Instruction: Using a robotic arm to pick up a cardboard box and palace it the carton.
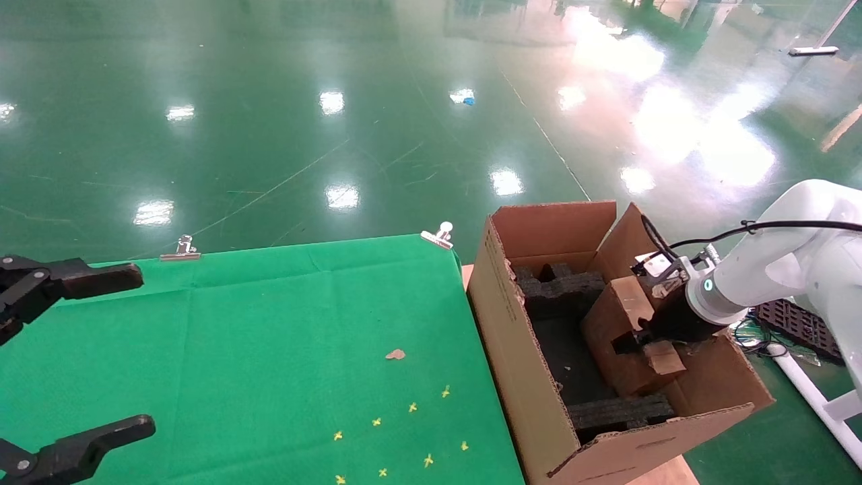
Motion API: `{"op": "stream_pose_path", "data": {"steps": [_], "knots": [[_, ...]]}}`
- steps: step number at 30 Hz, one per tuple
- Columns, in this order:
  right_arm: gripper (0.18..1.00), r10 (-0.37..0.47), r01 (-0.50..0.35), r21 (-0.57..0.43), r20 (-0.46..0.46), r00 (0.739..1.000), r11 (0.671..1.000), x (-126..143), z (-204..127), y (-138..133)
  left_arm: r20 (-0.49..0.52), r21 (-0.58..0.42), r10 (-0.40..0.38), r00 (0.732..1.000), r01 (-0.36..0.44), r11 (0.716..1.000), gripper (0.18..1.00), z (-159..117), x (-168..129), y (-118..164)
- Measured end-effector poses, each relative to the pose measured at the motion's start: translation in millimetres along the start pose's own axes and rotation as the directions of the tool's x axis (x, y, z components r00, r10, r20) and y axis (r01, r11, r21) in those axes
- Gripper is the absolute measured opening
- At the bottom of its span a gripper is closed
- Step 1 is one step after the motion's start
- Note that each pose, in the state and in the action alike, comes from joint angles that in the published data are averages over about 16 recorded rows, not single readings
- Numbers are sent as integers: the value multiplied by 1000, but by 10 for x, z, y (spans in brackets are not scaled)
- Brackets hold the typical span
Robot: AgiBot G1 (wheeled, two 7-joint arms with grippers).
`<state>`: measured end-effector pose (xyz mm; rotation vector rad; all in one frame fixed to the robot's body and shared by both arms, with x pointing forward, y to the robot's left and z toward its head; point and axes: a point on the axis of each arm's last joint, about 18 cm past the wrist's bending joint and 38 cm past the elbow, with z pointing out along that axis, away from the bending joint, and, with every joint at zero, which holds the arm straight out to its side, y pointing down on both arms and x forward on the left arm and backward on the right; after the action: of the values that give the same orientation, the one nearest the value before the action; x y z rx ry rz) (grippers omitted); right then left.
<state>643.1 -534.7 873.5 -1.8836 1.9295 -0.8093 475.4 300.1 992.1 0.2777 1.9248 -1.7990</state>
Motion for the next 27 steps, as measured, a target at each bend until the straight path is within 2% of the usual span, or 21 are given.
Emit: {"op": "stream_pose_path", "data": {"steps": [10, 15, 22, 27], "knots": [[350, 0, 0, -13, 3, 1000, 1000, 1, -41, 1, 0, 0, 0, 1000, 0, 1000, 1001, 0, 0, 0], [414, 3, -3, -16, 0, 1000, 1000, 3, -60, -10, 0, 0, 0, 1000, 0, 1000, 1001, 0, 0, 0], [552, 1, -1, -6, -2, 1000, 1000, 2, -123, -73, 0, 0, 0, 1000, 0, 1000, 1001, 0, 0, 0], [666, -12, 11, 22, 15, 1000, 1000, -2, -323, -221, 0, 0, 0, 1000, 0, 1000, 1001, 0, 0, 0]]}}
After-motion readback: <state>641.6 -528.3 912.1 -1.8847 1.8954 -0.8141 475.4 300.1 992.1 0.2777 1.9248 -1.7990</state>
